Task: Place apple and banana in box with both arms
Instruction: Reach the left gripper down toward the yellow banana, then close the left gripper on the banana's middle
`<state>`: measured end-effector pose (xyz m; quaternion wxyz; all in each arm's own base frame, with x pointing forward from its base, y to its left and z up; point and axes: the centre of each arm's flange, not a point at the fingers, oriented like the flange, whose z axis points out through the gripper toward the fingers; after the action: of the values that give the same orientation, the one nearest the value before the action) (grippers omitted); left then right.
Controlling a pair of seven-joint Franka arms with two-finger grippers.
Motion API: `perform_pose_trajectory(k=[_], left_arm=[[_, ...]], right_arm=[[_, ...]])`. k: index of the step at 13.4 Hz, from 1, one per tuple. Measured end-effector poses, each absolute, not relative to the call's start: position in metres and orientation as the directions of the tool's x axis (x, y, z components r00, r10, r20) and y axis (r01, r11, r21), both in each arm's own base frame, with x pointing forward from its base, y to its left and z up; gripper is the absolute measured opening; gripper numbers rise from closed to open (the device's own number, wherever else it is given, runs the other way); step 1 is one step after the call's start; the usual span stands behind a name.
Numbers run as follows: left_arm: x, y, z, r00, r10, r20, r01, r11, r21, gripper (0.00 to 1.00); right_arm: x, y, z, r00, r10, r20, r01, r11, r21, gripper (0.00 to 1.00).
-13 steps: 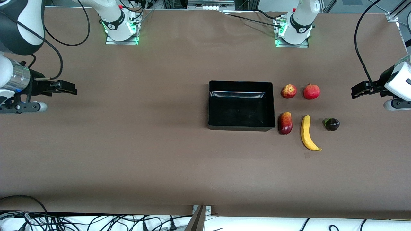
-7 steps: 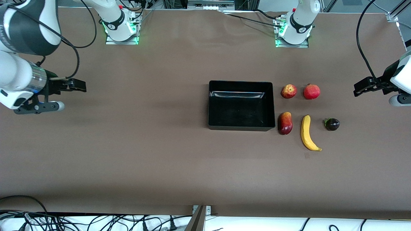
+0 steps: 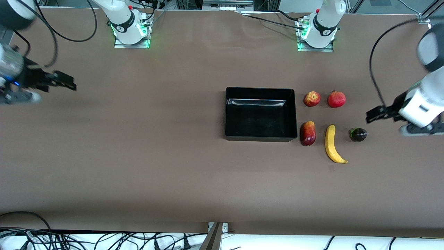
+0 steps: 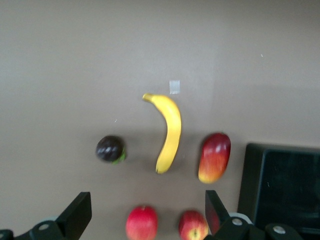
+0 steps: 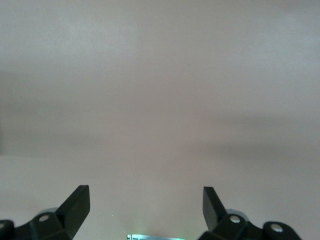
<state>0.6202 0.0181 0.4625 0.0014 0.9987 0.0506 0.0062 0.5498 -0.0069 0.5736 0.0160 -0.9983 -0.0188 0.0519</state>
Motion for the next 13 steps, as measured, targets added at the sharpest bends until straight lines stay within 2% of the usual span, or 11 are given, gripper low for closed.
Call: perform_pose_trajectory(k=[4,7,13], left_arm=[[0.631,0.015,0.352,0.992,0.123,0.027,0.122,-0.992,0.022,1.0],[0.614,0.013,0.275,0.992,0.126,0.009,0.126,-0.992,0.028,1.0],[0.599,0.003,0.191,0.993,0.116,-0.037,0.117,-0.992,0.038,1.0]], right_arm=[[0.54,-0.005,0.583,0.993,0.042,-0.111,0.046,-0.998,0.032,1.0],[0.541,-0.007,0.584,0.994,0.036,-0.103,0.04,-0.999,0.035,1.0],[0.542,-0.008,0.592,0.996,0.033,-0.087,0.037,-0.999,0.036,1.0]])
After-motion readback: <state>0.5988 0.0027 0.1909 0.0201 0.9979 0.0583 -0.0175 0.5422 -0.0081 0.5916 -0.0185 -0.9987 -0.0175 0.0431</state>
